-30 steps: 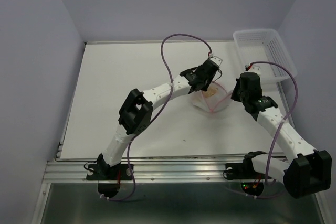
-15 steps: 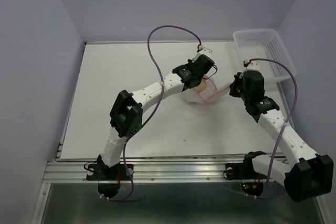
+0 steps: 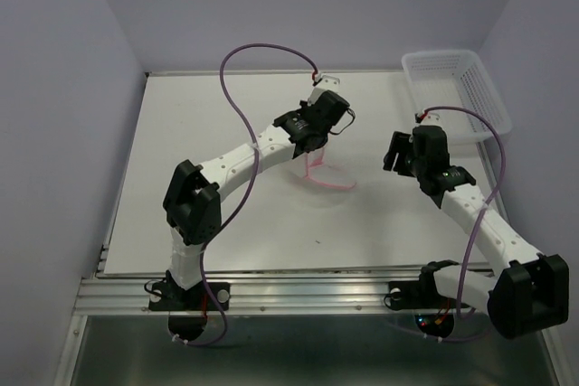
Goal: Unzip the laundry bag and remove the bra
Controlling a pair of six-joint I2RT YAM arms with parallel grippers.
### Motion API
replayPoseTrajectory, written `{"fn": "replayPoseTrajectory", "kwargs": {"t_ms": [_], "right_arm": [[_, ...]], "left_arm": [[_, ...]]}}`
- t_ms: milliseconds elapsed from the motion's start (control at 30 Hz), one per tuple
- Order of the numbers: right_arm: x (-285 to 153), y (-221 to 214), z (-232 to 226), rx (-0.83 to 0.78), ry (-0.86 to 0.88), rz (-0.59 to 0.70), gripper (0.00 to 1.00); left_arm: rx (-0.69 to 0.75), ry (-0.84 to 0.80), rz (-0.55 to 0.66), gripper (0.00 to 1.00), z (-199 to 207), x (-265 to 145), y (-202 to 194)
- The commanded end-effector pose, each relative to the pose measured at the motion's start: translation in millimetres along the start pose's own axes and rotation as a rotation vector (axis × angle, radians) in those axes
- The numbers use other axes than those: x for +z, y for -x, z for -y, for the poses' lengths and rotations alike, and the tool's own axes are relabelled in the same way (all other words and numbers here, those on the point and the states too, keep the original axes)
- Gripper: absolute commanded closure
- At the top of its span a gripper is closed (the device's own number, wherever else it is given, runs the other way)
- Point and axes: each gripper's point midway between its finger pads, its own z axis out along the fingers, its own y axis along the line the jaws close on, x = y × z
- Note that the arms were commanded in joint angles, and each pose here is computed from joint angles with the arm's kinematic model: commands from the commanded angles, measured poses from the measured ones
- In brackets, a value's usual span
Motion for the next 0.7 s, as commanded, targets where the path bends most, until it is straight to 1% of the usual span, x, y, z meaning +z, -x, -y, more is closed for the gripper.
{"fn": "replayPoseTrajectory", "kwargs": {"t_ms": [0, 67, 100, 133, 167, 200, 233, 300, 433, 467, 500, 567, 667], "right_arm": [[-22.1, 37.4, -47.1, -0.032, 0.227, 0.053, 0.21], [-30.6, 50.5, -73.7, -0.038, 0.371, 0.095, 0.13], [-37.8, 57.8, -94.8, -0.038, 0.491, 0.121, 0.08], [-40.0, 57.1, -104.8, -0.012, 0.548, 0.115, 0.04], [-40.4, 55.0, -112.6, -0.021, 0.599, 0.112, 0.00], [-44.2, 46.4, -124.0, -0.001, 0.677, 0.072, 0.00], [-44.9, 51.7, -131.9, 0.001, 0.723, 0.096, 0.00], [-38.0, 38.0, -143.2, 0.006, 0.760, 0.042, 0.00], [-24.7, 14.3, -167.5, -0.041, 0.799, -0.028, 0.00], [-26.0, 17.1, -169.4, -0.040, 0.808, -0.020, 0.00], [-22.4, 9.4, -175.5, -0.046, 0.822, -0.048, 0.00], [-21.4, 6.7, -186.7, -0.058, 0.850, -0.057, 0.00], [-9.2, 0.1, -192.4, -0.057, 0.848, -0.080, 0.00]], "left_arm": [[-0.052, 0.005, 0.040, 1.00, -2.4, -7.7, 12.8], [-0.048, 0.014, 0.025, 1.00, -2.0, -4.9, 7.4], [-0.055, 0.024, 0.017, 1.00, -3.5, -3.8, 4.6], [-0.055, 0.029, 0.007, 1.00, -4.3, -2.5, 1.9], [-0.058, 0.034, 0.003, 1.00, -4.7, -2.1, 0.7], [-0.057, 0.050, -0.010, 1.00, -8.1, -1.8, -2.6], [-0.063, 0.052, -0.013, 1.00, -8.4, -3.1, -1.7], [-0.086, 0.066, -0.036, 1.00, -11.1, -1.6, -6.1], [-0.092, 0.016, -0.080, 1.00, -2.4, 1.1, -17.8], [-0.091, 0.013, -0.086, 1.00, -1.4, 2.7, -21.1], [-0.092, 0.010, -0.094, 1.00, -0.3, 4.9, -24.3], [-0.094, 0.005, -0.118, 1.00, 2.1, 9.3, -32.1], [-0.091, 0.014, -0.137, 1.00, 1.5, 12.7, -39.5]]}}
